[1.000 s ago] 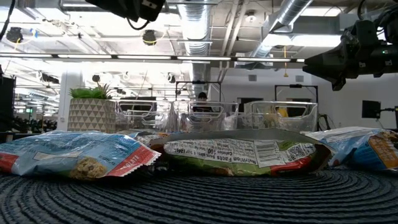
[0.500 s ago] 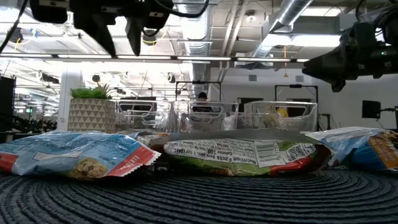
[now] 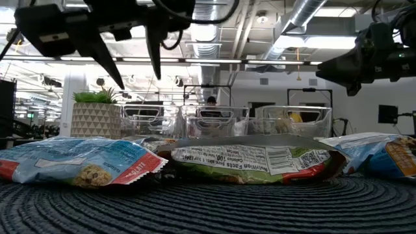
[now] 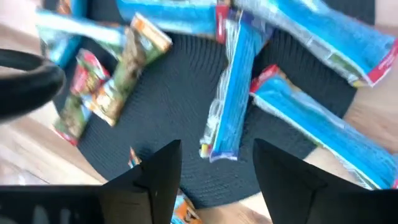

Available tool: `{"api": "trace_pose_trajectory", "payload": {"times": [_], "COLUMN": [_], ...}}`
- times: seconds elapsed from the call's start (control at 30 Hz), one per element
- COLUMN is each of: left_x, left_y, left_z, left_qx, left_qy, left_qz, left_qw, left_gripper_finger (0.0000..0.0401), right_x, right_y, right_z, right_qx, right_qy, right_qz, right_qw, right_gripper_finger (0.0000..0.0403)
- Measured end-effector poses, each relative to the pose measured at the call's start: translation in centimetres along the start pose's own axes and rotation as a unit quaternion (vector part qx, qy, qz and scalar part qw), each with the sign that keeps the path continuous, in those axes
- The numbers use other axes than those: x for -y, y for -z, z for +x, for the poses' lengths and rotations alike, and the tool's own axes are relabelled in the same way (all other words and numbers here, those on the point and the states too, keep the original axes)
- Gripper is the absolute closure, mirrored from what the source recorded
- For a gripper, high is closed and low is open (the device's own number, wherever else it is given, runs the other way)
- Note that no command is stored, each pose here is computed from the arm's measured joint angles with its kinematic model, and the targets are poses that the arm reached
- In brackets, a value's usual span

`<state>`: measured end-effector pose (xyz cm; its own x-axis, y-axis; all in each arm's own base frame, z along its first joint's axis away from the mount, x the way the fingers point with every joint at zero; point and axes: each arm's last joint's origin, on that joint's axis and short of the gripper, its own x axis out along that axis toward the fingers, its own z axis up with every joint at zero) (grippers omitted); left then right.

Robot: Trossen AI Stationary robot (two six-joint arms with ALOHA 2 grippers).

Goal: Pick and place Granola Bars by type
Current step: Put the blue granola bar into the left transparent bin

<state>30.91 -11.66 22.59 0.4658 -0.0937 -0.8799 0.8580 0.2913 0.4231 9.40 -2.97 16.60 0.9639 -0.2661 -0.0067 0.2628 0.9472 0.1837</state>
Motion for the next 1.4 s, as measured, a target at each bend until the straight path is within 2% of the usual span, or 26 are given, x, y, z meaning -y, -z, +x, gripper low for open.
{"api": "trace_pose_trajectory", "payload": {"times": [0.37, 0.77, 0.93, 1.03, 1.4], "left_x": [0.0, 0.4, 0.9, 1.1, 1.3], "left_y": [-1.2, -1.4, -1.2, -1.4, -1.3], "left_z": [3.5, 4.2, 5.9, 6.9, 8.4], "left_qx": [0.007, 0.015, -0.007, -0.019, -0.026], "left_qy": [-0.012, 0.008, 0.028, 0.022, 0.023], "left_qz": [0.01, 0.03, 0.035, 0.038, 0.038], "left_qw": [1.0, 0.999, 0.999, 0.999, 0.999], "left_gripper_finger": [0.0219, 0.0219, 0.0219, 0.0219, 0.0219], "right_x": [0.0, 0.0, 0.0, 0.0, 0.0], "right_y": [0.0, 0.0, 0.0, 0.0, 0.0], "right_z": [0.0, 0.0, 0.0, 0.0, 0.0], "right_qx": [0.0, -0.001, -0.001, -0.001, -0.001], "right_qy": [-0.001, 0.0, 0.0, 0.0, 0.0], "right_qz": [0.0, 0.0, 0.0, 0.0, 0.0], "right_qw": [1.0, 1.0, 1.0, 1.0, 1.0], "right_gripper_finger": [0.028, 0.028, 0.028, 0.028, 0.028]}}
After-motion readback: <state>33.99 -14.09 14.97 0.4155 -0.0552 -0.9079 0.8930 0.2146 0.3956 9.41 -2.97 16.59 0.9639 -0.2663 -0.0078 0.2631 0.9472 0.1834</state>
